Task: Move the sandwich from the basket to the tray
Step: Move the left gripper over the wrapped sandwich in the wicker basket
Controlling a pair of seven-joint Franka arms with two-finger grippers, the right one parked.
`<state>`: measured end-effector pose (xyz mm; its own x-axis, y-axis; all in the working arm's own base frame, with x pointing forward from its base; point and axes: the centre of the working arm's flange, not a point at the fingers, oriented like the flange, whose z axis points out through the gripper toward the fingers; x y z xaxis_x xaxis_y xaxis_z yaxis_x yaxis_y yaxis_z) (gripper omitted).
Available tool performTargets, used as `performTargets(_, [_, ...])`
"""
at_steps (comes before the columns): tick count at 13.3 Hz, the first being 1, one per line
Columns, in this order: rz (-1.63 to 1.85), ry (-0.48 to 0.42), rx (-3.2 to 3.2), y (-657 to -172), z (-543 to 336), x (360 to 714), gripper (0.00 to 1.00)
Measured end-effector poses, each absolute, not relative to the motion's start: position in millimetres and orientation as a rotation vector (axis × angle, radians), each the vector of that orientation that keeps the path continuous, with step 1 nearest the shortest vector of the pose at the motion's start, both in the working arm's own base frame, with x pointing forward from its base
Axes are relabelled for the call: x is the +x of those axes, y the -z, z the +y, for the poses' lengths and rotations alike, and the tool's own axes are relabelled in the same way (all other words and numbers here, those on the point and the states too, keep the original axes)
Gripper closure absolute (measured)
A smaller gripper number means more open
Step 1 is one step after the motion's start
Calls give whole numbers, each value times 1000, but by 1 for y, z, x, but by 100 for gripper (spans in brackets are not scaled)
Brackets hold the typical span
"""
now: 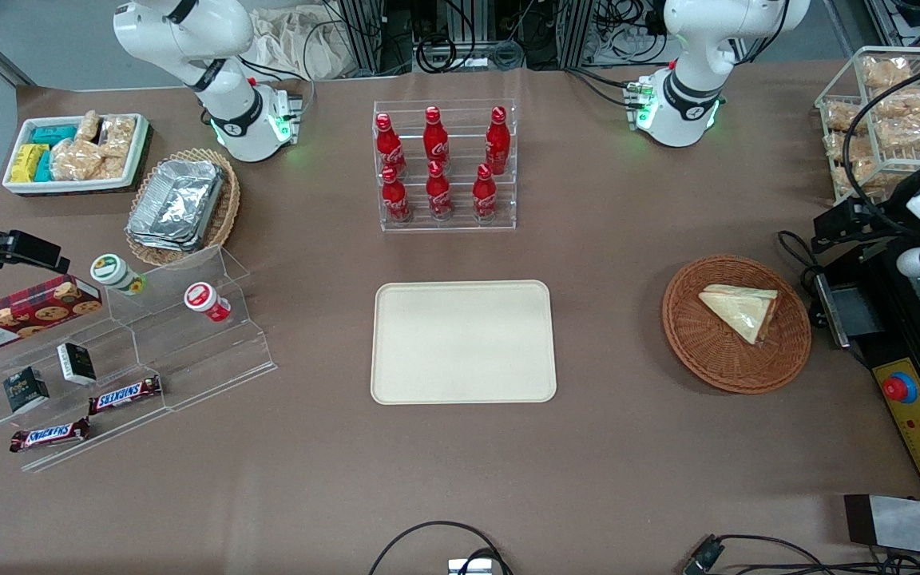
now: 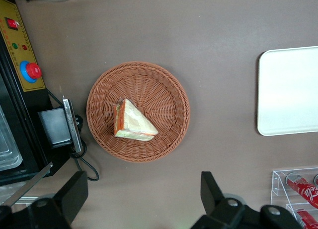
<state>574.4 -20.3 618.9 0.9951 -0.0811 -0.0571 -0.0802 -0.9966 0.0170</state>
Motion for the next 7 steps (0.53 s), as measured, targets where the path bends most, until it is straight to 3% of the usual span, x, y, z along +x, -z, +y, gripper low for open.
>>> performTargets(7, [-59, 122, 3127, -610, -19, 578, 0])
